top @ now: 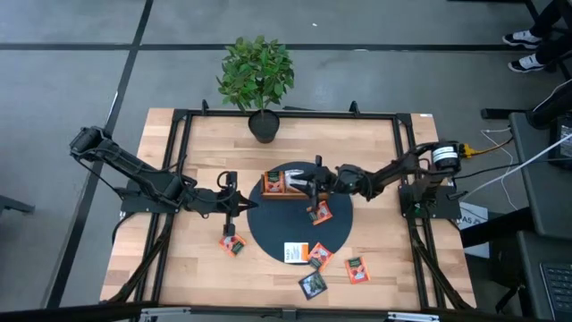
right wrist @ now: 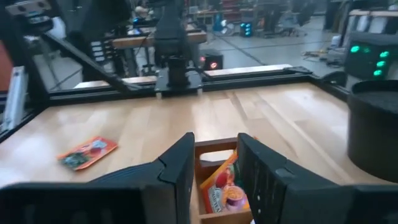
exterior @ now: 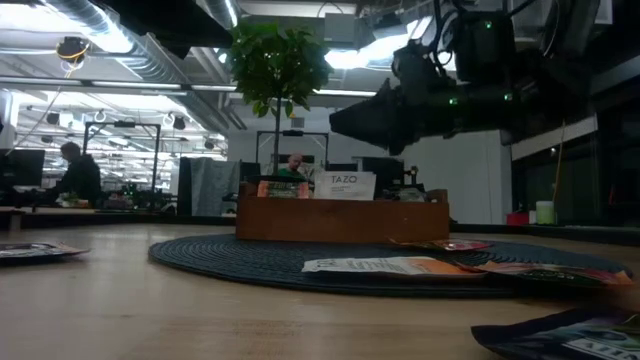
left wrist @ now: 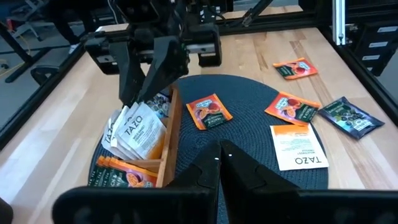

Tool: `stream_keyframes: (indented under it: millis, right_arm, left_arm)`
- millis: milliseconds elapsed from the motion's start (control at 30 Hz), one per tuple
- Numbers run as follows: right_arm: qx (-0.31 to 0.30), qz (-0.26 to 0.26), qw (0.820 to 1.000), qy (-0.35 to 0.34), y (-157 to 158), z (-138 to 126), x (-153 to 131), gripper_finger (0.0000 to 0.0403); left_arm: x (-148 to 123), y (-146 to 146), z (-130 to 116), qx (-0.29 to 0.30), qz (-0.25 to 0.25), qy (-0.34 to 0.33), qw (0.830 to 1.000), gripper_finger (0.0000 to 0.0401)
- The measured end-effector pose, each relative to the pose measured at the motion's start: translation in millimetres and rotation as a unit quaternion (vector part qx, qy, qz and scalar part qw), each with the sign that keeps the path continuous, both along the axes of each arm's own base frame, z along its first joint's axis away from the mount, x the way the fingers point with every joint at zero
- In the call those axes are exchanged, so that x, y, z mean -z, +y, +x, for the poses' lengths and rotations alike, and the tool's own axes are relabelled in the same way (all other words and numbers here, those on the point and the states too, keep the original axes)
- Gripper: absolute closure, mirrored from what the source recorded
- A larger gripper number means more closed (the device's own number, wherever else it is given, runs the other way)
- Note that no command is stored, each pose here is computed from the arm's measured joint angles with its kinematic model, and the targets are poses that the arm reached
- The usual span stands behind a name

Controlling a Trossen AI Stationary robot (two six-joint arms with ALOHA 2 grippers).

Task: Pick & Place Tea
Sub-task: Put the orange tea bag into the left side of the wooden organizer

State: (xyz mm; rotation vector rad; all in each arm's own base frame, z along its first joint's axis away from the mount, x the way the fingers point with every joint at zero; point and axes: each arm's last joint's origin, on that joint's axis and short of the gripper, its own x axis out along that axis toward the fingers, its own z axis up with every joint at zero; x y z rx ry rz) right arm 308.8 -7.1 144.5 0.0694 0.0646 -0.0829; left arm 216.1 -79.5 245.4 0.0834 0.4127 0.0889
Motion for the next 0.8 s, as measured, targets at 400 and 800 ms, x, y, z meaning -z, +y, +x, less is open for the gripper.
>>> stream_keyframes:
  millis: [400,800]
  right_arm:
    - [-0.048,-0.013,0.998,0.026,17.6,-11.4,-27.3,0.0329]
    - [-0.102,-0.016,0.993,0.059,50.4,-22.7,-35.3,0.0392]
  left_arm:
    - [0.1,-0.6,0.0,0.008,-0.005,0.002,1.0,0.0391]
    - [0.1,-1.0,0.1,0.013,-0.013,0.002,1.0,0.0391]
